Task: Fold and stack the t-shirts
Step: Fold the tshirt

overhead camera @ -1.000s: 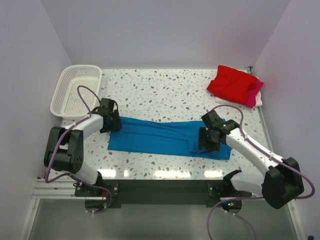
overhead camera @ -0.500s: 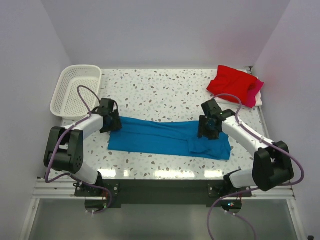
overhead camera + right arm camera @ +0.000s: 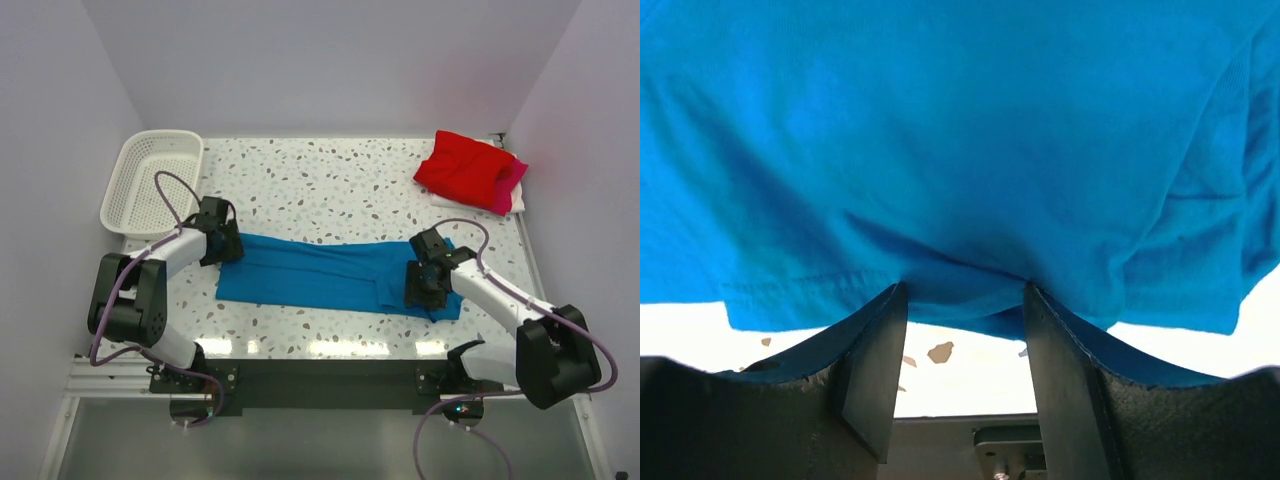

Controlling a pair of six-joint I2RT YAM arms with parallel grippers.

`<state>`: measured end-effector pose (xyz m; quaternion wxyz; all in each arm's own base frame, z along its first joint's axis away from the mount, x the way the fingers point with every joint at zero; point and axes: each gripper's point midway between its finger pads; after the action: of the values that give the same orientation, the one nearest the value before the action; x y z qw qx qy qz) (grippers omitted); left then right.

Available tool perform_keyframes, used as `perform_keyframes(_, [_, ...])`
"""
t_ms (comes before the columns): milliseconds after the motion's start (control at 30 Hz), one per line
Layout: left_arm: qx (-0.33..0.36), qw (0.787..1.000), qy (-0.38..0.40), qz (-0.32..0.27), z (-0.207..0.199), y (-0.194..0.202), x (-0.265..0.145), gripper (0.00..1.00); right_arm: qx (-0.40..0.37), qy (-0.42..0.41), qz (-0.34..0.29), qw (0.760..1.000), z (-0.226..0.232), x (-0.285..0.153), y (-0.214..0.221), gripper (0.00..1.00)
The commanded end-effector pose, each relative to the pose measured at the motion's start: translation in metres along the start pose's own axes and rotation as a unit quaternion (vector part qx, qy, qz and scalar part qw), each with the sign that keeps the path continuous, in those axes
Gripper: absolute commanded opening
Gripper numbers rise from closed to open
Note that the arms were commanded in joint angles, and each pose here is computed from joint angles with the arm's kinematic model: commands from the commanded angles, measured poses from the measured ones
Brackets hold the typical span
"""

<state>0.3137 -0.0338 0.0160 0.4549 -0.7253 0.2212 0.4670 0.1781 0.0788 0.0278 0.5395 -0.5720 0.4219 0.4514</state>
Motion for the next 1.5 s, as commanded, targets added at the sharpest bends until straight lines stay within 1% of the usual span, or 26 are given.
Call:
perform_keyframes(0, [0.005,1.000,0.006,0.000,0.000,0.000,0.004,0.68,0.017,-0.025,-0.017,0.999,0.007,-0.011,-0.002,0.53])
perform_keyframes(200, [0.003,1.000,0.010,-0.005,-0.002,-0.002,0.003,0.68,0.014,-0.041,0.004,0.999,0.014,-0.012,0.004,0.54])
perform_keyframes(300, [0.003,1.000,0.013,-0.011,-0.003,-0.005,0.000,0.68,0.014,-0.073,0.015,0.997,0.026,-0.013,0.006,0.54])
perform_keyframes(433, [-0.005,1.000,0.022,-0.020,-0.009,-0.012,-0.003,0.68,0.012,-0.059,0.008,0.998,0.022,-0.012,0.000,0.54])
perform_keyframes(533, [-0.013,0.999,0.036,-0.026,-0.020,-0.022,-0.006,0.67,0.009,-0.057,-0.011,0.998,0.024,-0.022,-0.018,0.54])
perform_keyframes(567, [-0.015,0.999,0.040,-0.027,-0.023,-0.025,-0.007,0.67,0.009,-0.059,-0.031,0.998,0.026,-0.030,-0.032,0.54])
perform_keyframes(633, [-0.017,0.998,0.044,-0.033,-0.028,-0.032,-0.009,0.66,0.009,-0.060,-0.044,0.997,0.028,-0.039,-0.044,0.54])
perform_keyframes(667, [-0.017,0.998,0.045,-0.033,-0.029,-0.033,-0.009,0.66,0.007,-0.050,-0.066,0.997,0.025,-0.046,-0.057,0.54])
perform_keyframes(833, [-0.017,0.998,0.045,-0.034,-0.029,-0.035,-0.010,0.64,0.002,-0.047,-0.076,0.996,0.028,-0.050,-0.080,0.54])
perform_keyframes(900, [-0.018,0.998,0.042,-0.031,-0.028,-0.032,-0.009,0.61,0.001,-0.048,-0.085,0.995,0.029,-0.049,-0.087,0.54])
perform_keyframes(1067, [-0.018,0.999,0.034,-0.025,-0.023,-0.027,-0.008,0.57,0.012,-0.043,-0.081,0.996,0.026,-0.039,-0.095,0.54])
perform_keyframes(1133, [-0.017,0.999,0.031,-0.022,-0.022,-0.025,-0.006,0.53,0.017,-0.044,-0.079,0.996,0.024,-0.035,-0.098,0.54])
perform_keyframes(1167, [-0.017,0.999,0.031,-0.021,-0.021,-0.024,-0.006,0.48,0.018,-0.044,-0.080,0.996,0.023,-0.034,-0.099,0.54])
perform_keyframes(1300, [-0.017,0.999,0.028,-0.016,-0.020,-0.022,-0.005,0.40,0.022,-0.042,-0.077,0.996,0.019,-0.030,-0.100,0.54])
perform_keyframes(1467, [-0.015,1.000,0.020,-0.011,-0.015,-0.017,-0.005,0.39,0.028,-0.040,-0.071,0.996,0.014,-0.025,-0.095,0.54])
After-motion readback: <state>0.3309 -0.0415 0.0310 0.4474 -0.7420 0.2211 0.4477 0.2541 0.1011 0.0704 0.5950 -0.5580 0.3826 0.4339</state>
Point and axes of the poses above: each gripper's point midway between its finger pads, its own x axis out along the fingers, its own z axis along the line the jaws close on, y = z × x, and after that the axes turned 14 degrees about -x, right-handed
